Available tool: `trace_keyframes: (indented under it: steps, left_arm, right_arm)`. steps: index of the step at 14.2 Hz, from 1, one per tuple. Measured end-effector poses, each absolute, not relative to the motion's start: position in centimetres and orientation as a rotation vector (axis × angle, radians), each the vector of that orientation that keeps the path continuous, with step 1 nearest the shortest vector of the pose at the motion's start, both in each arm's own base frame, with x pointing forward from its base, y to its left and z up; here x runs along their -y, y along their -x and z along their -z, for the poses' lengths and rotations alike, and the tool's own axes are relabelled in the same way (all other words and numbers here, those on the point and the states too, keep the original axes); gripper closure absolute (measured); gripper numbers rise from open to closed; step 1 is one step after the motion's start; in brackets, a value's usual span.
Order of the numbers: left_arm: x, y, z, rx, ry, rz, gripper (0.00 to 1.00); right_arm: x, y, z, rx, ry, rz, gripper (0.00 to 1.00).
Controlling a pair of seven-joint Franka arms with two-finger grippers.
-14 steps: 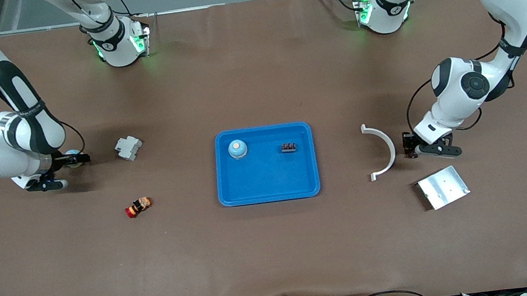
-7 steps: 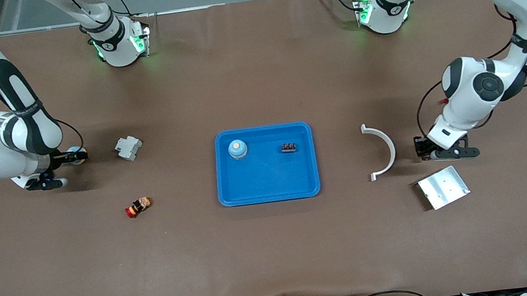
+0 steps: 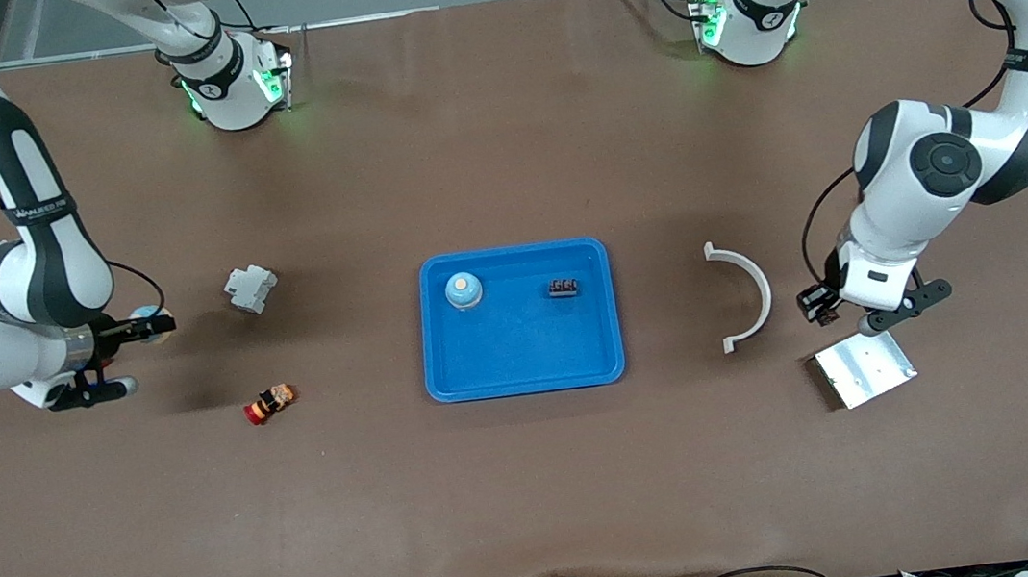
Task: Place electrolytic capacitor and blue bell in tray
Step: 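Carry the capacitor and bell into the tray and lower them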
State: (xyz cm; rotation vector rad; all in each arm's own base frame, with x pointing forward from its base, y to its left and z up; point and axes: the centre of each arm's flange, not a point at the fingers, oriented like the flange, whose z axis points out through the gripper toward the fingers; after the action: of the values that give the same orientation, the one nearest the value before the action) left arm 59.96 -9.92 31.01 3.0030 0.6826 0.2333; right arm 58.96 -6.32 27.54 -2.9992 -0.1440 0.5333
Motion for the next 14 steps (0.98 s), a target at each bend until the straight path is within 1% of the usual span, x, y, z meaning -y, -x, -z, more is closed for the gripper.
trace_keyframes:
  steps: [3, 6, 8, 10, 12, 14]
  left_arm:
    - [14.0, -60.6, -34.5, -1.01, -2.833, -0.202, 0.65]
    - [18.7, -60.7, -37.0, -1.299, -2.633, -0.148, 0.65]
    - [22.8, -60.1, -37.8, -1.5, -2.515, -0.091, 0.65]
    - [26.8, -59.0, -37.6, -1.607, -2.469, -0.044, 0.65]
    - [30.2, -58.1, -36.3, -1.686, -2.44, -0.028, 0.65]
    - [33.0, -57.9, -34.2, -1.768, -2.429, -0.032, 0.65]
  right_arm:
    - [-1.1, -61.7, -31.1, 0.138, 3.042, -0.438, 0.3]
    - [-10.1, -62.9, -33.3, 0.035, 3.056, -0.357, 0.3]
    - [-16.2, -63.0, -32.8, -0.041, 3.032, -0.325, 0.3]
    - [-22.0, -63.1, -31.3, -0.159, 3.043, -0.319, 0.3]
    - [-27.7, -63.2, -29.5, -0.283, 3.053, -0.296, 0.3]
    - [-32.2, -63.2, -27.7, -0.397, 3.042, -0.228, 0.3]
